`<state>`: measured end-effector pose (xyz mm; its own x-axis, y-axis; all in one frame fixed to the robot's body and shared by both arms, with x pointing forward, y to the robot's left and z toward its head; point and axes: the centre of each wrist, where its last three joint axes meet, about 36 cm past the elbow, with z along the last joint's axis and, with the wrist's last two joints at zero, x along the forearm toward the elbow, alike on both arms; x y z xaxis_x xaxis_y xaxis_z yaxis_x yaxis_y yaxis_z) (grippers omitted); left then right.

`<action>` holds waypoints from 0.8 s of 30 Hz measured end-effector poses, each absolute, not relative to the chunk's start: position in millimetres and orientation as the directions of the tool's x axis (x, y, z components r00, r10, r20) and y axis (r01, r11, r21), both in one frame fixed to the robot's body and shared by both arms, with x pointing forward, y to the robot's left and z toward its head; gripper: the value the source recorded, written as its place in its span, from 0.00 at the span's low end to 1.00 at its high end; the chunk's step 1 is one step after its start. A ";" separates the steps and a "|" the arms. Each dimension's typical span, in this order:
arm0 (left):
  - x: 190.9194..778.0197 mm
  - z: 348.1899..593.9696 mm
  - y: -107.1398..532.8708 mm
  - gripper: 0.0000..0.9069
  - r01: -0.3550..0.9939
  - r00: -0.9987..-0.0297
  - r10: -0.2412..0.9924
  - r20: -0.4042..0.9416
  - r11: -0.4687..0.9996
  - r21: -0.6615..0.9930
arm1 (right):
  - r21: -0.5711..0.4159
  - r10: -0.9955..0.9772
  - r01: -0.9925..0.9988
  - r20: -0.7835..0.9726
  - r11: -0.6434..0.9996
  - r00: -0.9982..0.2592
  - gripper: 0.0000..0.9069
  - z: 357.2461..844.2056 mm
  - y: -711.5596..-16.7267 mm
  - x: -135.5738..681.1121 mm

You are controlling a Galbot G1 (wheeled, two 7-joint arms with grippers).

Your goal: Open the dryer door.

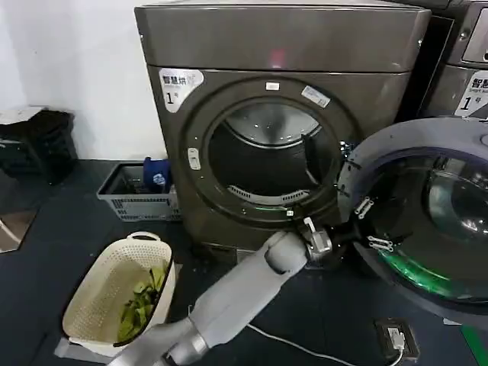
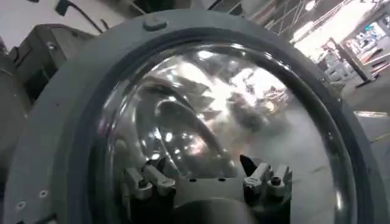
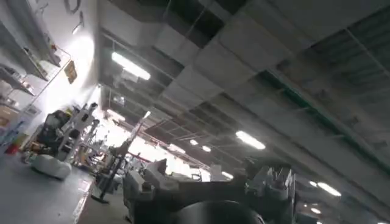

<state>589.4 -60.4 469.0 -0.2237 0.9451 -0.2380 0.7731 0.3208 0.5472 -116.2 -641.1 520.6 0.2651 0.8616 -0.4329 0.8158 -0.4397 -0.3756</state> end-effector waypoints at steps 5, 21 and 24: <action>592.6 468.3 -56.6 1.00 0.746 -0.295 0.927 -0.233 0.375 0.550 | -0.373 0.860 0.817 -0.438 -0.439 0.263 1.00 520.6 -641.1 -116.0; 585.4 476.9 -57.3 1.00 0.763 -0.325 0.907 -0.268 0.419 0.492 | -0.376 0.867 0.826 -0.435 -0.420 0.242 1.00 515.6 -637.4 -108.0; 577.6 477.9 -61.1 1.00 0.777 -0.306 0.914 -0.267 0.401 0.484 | -0.376 0.868 0.828 -0.434 -0.417 0.240 1.00 516.0 -638.5 -106.3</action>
<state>577.6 -61.1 477.9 -0.3059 0.9139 -0.2667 0.7775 0.4015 0.4841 -106.3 -638.5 516.0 0.2402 0.8682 -0.4341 0.8277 -0.4169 -0.3757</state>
